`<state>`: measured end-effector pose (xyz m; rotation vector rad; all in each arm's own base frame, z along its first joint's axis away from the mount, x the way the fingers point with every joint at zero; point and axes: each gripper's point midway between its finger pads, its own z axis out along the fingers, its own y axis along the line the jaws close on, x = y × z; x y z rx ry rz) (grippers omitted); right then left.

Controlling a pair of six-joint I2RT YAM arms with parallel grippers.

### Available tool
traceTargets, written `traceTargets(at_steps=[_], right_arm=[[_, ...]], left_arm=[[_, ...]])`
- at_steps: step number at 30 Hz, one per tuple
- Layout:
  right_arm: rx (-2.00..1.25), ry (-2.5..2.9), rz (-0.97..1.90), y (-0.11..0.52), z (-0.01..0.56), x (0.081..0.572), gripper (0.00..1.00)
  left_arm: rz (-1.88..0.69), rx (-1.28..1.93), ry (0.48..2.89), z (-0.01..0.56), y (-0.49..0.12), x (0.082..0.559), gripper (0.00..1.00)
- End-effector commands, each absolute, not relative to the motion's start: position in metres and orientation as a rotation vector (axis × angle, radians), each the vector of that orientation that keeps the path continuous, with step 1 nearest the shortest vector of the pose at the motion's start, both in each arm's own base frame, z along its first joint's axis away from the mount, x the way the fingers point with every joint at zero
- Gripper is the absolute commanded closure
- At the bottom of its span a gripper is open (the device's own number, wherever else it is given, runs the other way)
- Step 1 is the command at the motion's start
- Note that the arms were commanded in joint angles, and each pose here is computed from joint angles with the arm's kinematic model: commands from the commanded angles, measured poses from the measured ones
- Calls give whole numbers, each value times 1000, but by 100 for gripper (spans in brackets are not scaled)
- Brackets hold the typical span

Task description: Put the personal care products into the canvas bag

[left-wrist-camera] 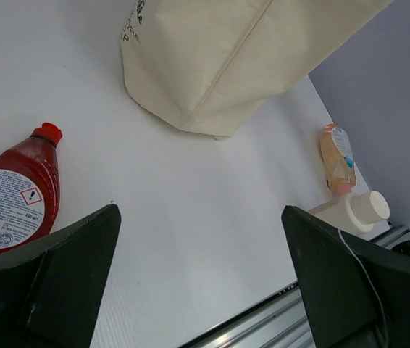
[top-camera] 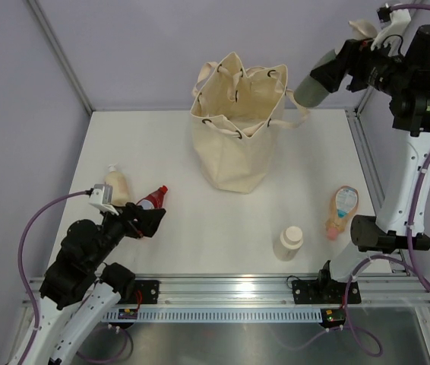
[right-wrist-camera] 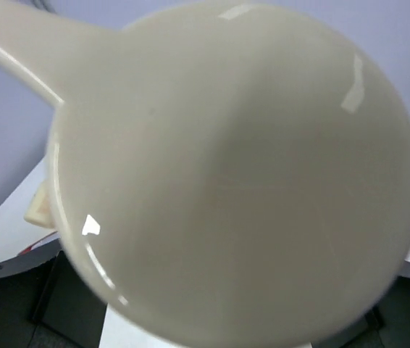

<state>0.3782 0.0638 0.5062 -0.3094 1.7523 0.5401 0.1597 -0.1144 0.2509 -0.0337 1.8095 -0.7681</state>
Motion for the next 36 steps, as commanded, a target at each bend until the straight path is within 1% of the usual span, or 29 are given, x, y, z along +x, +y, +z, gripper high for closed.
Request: traceTargets(at_steps=[1,2,3,5,6,8,9,12,14,19,20,21,22,23,24,25,26,27,28,29,32,33,35,36], right_arm=[[-460,1559,651,127,554,378,100],[-481,1512,660,137,567,376,100],[-484,1522,675,148,559,393,100],[-522,1466,719,179,567,399,100],[-520,1447,722,189,563,417,100],[-527,1457,744,212,547,436,100],[-512,1478,737,219,532,458,100],[-519,1580,669,229,482,491,100],[-589,1669,606,231,439,500,100],[-760,1840,417,227,363,497,100],[-765,1871,392,225,352,497,95],[-792,1950,377,224,328,495,91],[-845,1960,371,228,319,493,86],[-846,1975,363,228,316,493,77],[-866,2032,330,226,297,493,48],[-885,2030,326,227,299,492,35],[-886,2043,321,226,296,491,25],[-874,2050,308,224,296,493,1],[-877,2047,303,224,301,490,1],[-862,2002,290,221,321,490,0],[-901,1891,279,217,359,478,1],[-970,1797,344,222,386,456,0],[-1021,1717,377,220,402,443,0],[-1046,1607,427,219,432,426,1]], left_arm=[[-799,-14,1745,273,-120,164,1],[-794,-16,1755,271,-120,166,1],[-791,-16,1758,270,-120,166,1],[-771,-21,1774,267,-119,169,1],[-765,-24,1778,267,-118,170,1],[-752,-21,1788,265,-118,171,1],[-731,-35,1792,264,-116,175,1],[-697,-46,1806,259,-112,178,1],[-660,-63,1817,254,-108,182,1],[-568,-69,1883,239,-104,195,1],[-558,-73,1898,237,-104,197,1],[-548,-75,1918,233,-104,198,1],[-546,-74,1937,230,-106,199,1],[-534,-68,1974,222,-109,202,1],[-520,-74,2008,215,-108,202,1],[-509,-76,2033,209,-108,203,1],[-487,-81,2077,199,-109,205,1],[-464,-92,2102,193,-107,206,1],[-421,-98,2139,184,-103,206,1],[-387,-80,2187,176,-103,208,1],[-284,-41,2261,163,-97,212,1],[-271,-5,2284,160,-101,217,1],[-223,12,2305,162,-100,224,1],[-221,21,2294,172,-102,230,1]])
